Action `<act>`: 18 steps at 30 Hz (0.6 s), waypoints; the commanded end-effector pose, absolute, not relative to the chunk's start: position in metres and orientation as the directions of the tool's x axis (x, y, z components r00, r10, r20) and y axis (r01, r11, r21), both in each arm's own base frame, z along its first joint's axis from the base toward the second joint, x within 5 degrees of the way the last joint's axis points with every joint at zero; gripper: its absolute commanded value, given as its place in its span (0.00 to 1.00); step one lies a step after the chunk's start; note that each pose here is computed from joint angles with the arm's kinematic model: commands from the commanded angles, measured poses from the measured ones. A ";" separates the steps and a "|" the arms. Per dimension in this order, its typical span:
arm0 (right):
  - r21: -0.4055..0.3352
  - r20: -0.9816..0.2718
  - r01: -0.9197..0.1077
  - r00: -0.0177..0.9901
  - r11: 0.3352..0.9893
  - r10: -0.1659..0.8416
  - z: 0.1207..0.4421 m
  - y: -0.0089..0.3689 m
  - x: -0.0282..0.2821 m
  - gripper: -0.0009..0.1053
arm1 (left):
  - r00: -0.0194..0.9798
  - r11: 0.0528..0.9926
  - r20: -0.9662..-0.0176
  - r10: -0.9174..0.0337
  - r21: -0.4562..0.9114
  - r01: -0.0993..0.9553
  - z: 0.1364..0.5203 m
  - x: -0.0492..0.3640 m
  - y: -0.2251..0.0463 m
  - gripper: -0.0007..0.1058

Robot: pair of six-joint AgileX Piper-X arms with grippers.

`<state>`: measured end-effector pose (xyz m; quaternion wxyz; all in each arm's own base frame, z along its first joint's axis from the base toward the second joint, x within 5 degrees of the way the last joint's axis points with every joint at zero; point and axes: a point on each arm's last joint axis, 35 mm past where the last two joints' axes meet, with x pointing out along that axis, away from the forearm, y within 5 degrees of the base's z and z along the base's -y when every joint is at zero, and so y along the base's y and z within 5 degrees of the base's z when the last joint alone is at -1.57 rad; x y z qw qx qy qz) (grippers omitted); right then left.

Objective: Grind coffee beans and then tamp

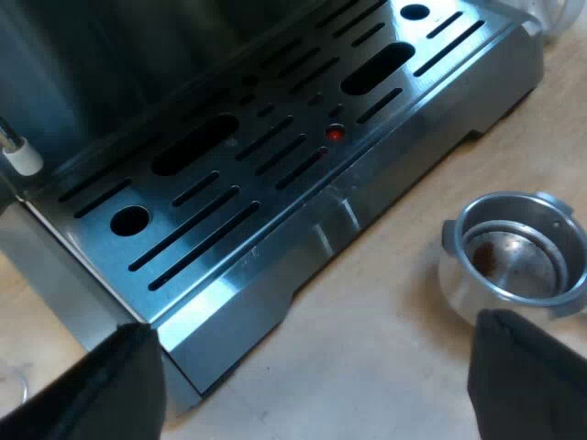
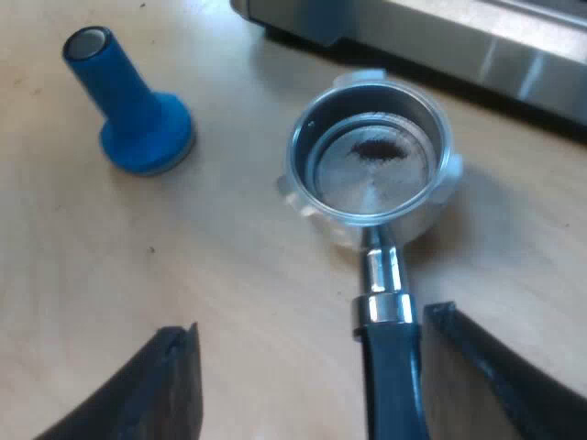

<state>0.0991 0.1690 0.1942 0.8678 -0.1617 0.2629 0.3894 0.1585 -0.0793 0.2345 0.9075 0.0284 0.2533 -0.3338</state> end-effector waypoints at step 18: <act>-0.071 -0.589 -0.717 0.591 0.693 0.551 0.302 0.178 0.124 0.53 | 0.698 0.781 -0.359 -0.619 -0.192 0.594 0.336 0.141 -0.072 0.66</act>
